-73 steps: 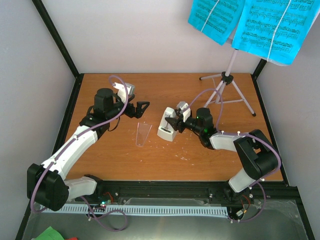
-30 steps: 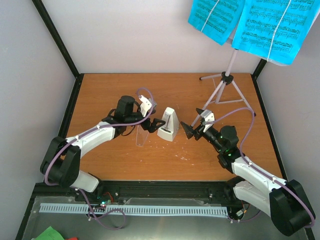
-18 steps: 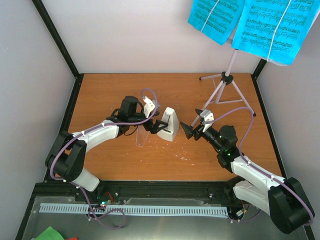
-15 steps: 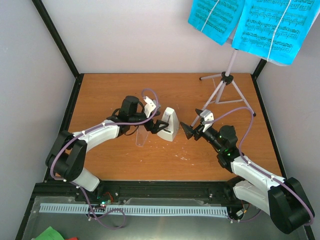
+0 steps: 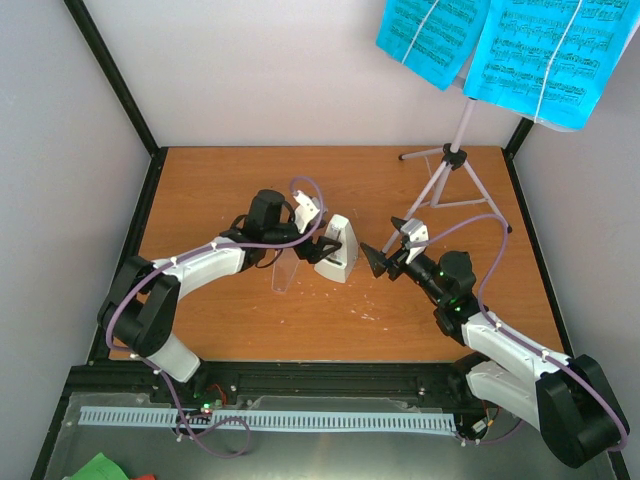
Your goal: Pack up the instrument practice props
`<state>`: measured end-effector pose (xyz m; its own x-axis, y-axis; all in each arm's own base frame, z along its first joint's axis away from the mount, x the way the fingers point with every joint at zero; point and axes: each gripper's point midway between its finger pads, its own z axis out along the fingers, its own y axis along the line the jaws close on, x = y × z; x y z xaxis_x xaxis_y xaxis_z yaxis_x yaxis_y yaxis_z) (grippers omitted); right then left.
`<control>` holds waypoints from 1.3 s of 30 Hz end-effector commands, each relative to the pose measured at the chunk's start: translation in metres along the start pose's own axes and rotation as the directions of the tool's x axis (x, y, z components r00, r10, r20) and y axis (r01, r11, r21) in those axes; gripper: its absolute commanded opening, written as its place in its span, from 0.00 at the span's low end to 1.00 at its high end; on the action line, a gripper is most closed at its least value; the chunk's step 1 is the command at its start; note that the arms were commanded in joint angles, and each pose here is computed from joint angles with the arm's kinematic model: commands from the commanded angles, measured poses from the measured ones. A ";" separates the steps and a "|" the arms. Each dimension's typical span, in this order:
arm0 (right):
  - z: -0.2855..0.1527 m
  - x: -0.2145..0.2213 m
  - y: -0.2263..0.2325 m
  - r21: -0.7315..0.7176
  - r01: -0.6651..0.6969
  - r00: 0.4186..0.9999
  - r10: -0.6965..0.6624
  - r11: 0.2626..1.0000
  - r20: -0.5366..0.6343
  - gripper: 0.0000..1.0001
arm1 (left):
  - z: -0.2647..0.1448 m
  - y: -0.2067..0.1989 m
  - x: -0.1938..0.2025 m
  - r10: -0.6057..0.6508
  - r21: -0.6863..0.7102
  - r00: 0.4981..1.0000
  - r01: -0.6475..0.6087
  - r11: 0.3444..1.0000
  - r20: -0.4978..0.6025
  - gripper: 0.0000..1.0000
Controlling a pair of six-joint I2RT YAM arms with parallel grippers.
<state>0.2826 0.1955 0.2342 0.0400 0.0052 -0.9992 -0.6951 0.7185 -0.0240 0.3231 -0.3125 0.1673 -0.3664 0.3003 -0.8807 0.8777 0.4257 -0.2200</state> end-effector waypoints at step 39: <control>-0.004 -0.001 -0.005 0.034 -0.005 1.000 0.004 0.999 0.026 0.99 | 0.012 0.004 -0.021 0.066 -0.050 0.998 -0.066 0.997 0.015 0.58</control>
<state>0.2831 0.1924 0.2307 0.0360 0.0113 -0.9993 -0.6818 0.7313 -0.0162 0.3334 -0.3184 0.1627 -0.3482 0.3251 -0.8793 0.8672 0.4678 -0.1704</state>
